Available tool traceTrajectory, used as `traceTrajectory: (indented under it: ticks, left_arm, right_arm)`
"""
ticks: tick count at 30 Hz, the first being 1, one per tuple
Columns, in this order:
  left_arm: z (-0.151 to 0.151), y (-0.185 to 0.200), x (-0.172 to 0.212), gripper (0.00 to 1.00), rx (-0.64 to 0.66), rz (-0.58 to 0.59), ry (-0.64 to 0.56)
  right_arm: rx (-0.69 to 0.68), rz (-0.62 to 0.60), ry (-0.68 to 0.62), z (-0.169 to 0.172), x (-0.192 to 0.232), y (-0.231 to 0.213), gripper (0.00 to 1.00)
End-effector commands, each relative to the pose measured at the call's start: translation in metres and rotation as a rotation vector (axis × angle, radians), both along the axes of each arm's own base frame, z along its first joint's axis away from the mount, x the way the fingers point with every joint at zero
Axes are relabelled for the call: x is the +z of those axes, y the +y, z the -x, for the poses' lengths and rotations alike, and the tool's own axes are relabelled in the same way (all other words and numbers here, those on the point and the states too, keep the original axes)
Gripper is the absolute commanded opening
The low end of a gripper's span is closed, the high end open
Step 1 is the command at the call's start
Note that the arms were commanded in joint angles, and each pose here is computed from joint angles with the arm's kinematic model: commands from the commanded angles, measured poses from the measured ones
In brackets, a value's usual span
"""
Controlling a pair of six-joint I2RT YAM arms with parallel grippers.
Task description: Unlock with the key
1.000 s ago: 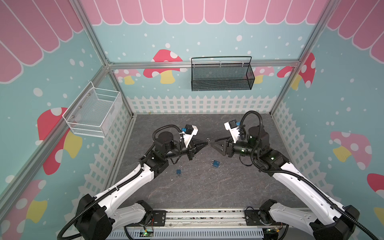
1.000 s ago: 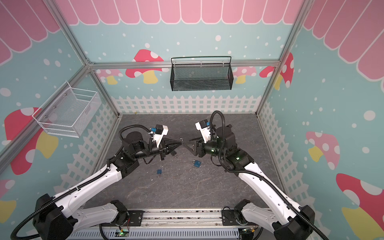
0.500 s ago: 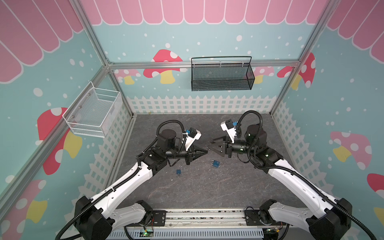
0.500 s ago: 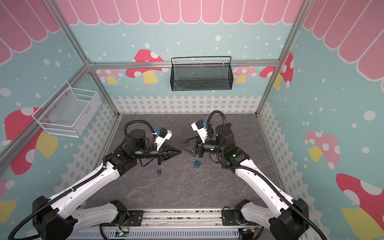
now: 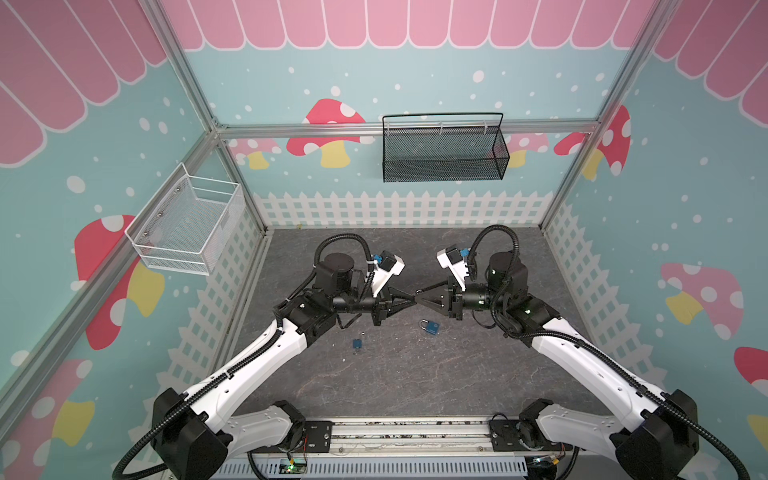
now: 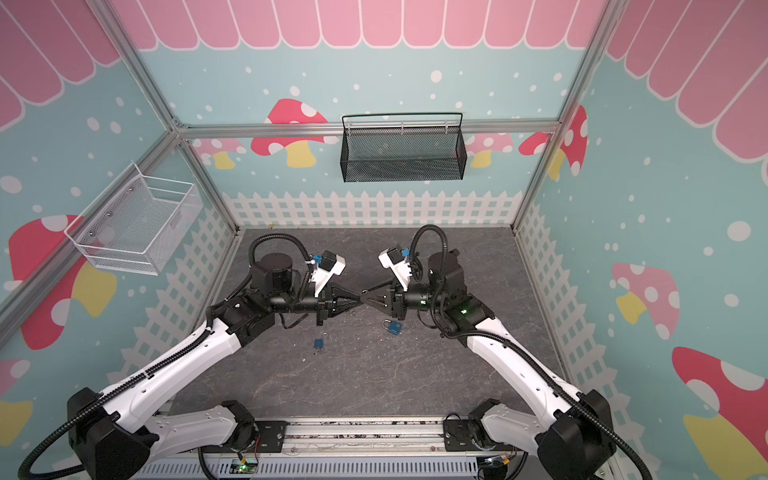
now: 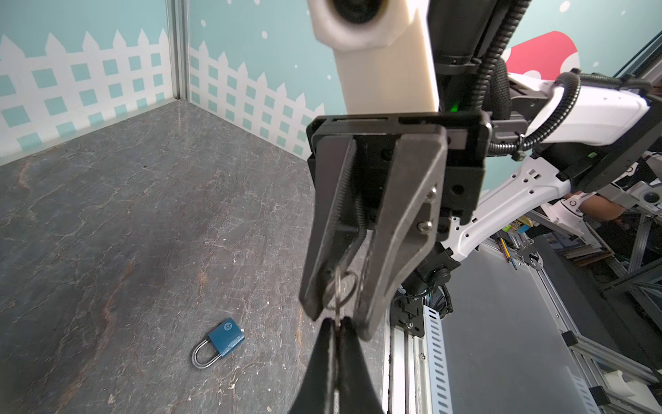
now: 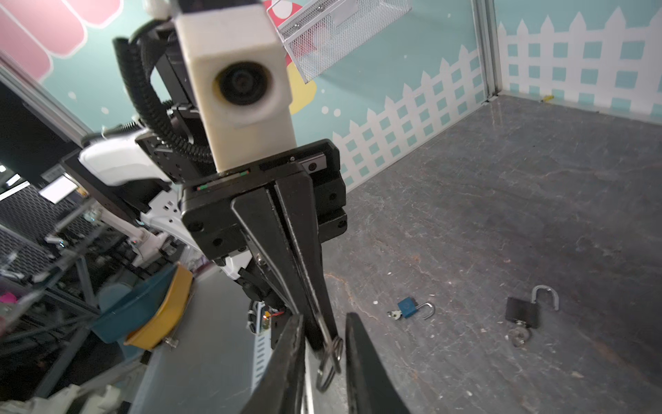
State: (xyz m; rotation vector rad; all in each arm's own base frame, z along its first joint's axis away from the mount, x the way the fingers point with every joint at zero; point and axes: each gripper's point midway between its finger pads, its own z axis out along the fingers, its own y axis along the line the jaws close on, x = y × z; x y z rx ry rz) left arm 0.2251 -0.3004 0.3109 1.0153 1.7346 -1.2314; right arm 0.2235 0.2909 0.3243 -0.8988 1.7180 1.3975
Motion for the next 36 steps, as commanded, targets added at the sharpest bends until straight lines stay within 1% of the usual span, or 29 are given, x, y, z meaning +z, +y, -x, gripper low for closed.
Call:
traceTrajectory:
  ticks: [1, 4, 6, 7, 9, 10, 11, 14, 16, 17, 19, 21, 24, 29, 31, 34, 36]
  left_arm:
    - [0.005, -0.002, 0.011, 0.0, -0.04, 0.007, -0.038]
    - [0.001, 0.001, 0.011, 0.0, -0.014, -0.017, -0.037]
    - [0.002, 0.003, 0.013, 0.02, -0.003, -0.019, -0.041]
    - [0.003, 0.005, 0.015, 0.07, 0.005, -0.015, -0.045]
    - [0.001, 0.01, 0.017, 0.24, 0.045, -0.007, -0.044]
    - [0.001, 0.012, 0.018, 0.32, 0.069, 0.007, -0.038]
    - [-0.002, 0.015, 0.019, 0.37, 0.106, 0.028, -0.028]
    - [-0.016, 0.027, 0.025, 0.41, 0.27, 0.168, 0.035]
    - [-0.027, 0.037, 0.031, 0.44, 0.385, 0.331, 0.123]
    - [-0.031, 0.04, 0.032, 0.47, 0.419, 0.4, 0.158]
    - [-0.039, 0.043, 0.03, 0.48, 0.497, 0.478, 0.219]
    - [-0.038, 0.04, 0.037, 0.48, 0.529, 0.535, 0.213]
    - [-0.039, 0.037, 0.049, 0.48, 0.573, 0.619, 0.222]
    - [-0.041, 0.028, 0.059, 0.48, 0.549, 0.734, 0.256]
    - [-0.043, 0.027, 0.057, 0.47, 0.553, 0.75, 0.275]
    - [-0.042, 0.02, 0.055, 0.47, 0.557, 0.745, 0.277]
    - [-0.038, 0.015, 0.061, 0.46, 0.53, 0.76, 0.27]
  right_arm:
    - [0.003, 0.003, -0.025, -0.002, -0.004, -0.001, 0.09]
    - [-0.017, 0.006, -0.028, -0.004, -0.006, -0.004, 0.0]
    - [-0.034, 0.007, -0.029, -0.005, -0.006, -0.006, 0.0]
    - [-0.047, 0.005, -0.029, -0.007, -0.006, -0.008, 0.0]
    - [-0.084, -0.009, -0.02, -0.011, -0.001, -0.01, 0.0]
    - [-0.105, -0.034, -0.012, -0.012, 0.003, -0.011, 0.0]
    - [-0.122, -0.065, -0.004, -0.012, 0.007, -0.012, 0.0]
    - [-0.189, -0.188, 0.033, -0.014, 0.017, -0.02, 0.0]
    - [-0.239, -0.246, 0.067, -0.018, 0.018, -0.025, 0.0]
    - [-0.26, -0.273, 0.082, -0.02, 0.019, -0.027, 0.0]
    - [-0.303, -0.342, 0.119, -0.023, 0.02, -0.032, 0.0]
    - [-0.329, -0.391, 0.148, -0.025, 0.024, -0.035, 0.0]
    - [-0.345, -0.419, 0.16, -0.026, 0.028, -0.032, 0.0]
    - [-0.36, -0.454, 0.189, -0.027, 0.028, -0.029, 0.0]
    - [-0.364, -0.469, 0.186, -0.026, 0.032, -0.029, 0.0]
    - [-0.347, -0.487, 0.186, -0.025, 0.037, -0.025, 0.0]
    - [-0.351, -0.483, 0.196, -0.027, 0.034, -0.022, 0.0]
